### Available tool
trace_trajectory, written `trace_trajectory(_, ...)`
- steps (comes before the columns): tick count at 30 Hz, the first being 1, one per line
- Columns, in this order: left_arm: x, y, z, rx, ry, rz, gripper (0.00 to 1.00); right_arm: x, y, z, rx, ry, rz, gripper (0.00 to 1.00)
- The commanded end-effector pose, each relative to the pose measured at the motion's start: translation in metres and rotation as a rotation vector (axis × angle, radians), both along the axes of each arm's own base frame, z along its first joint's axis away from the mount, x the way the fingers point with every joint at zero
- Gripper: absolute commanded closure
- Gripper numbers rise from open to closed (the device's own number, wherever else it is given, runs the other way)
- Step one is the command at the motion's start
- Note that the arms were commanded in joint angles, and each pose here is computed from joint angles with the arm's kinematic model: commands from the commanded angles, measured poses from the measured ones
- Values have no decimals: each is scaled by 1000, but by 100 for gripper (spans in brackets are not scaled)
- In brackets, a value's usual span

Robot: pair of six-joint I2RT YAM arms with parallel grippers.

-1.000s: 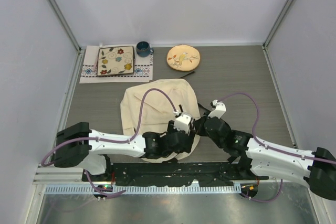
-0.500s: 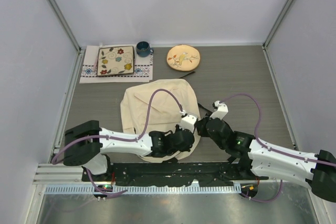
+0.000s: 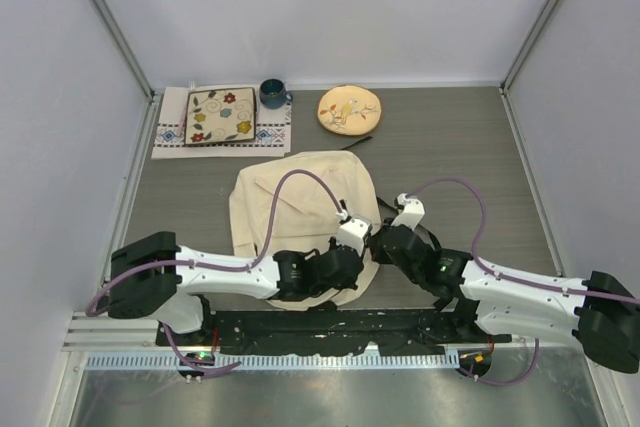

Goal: Pack the student bag
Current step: Zip the student bag at the center of the board.

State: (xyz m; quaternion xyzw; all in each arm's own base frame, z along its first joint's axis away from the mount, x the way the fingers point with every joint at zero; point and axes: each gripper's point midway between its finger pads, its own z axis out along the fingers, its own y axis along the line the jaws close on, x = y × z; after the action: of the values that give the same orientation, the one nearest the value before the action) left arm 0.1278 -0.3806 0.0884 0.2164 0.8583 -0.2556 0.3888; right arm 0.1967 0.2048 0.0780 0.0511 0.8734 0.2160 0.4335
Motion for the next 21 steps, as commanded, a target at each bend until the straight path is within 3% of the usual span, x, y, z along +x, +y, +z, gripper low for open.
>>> trace_trajectory(1, -18, -10, 40, -90, -36, -99, 100, 18, 4, 17, 1, -53, -60, 99)
trace_trajectory(9, -33, 0, 44, -40, -35, -165, 100, 27, 2, 21, -10, -63, -93, 99)
trace_trajectory(21, -32, 31, 41, -21, -42, -115, 100, 34, -2, 23, -9, -60, -126, 99)
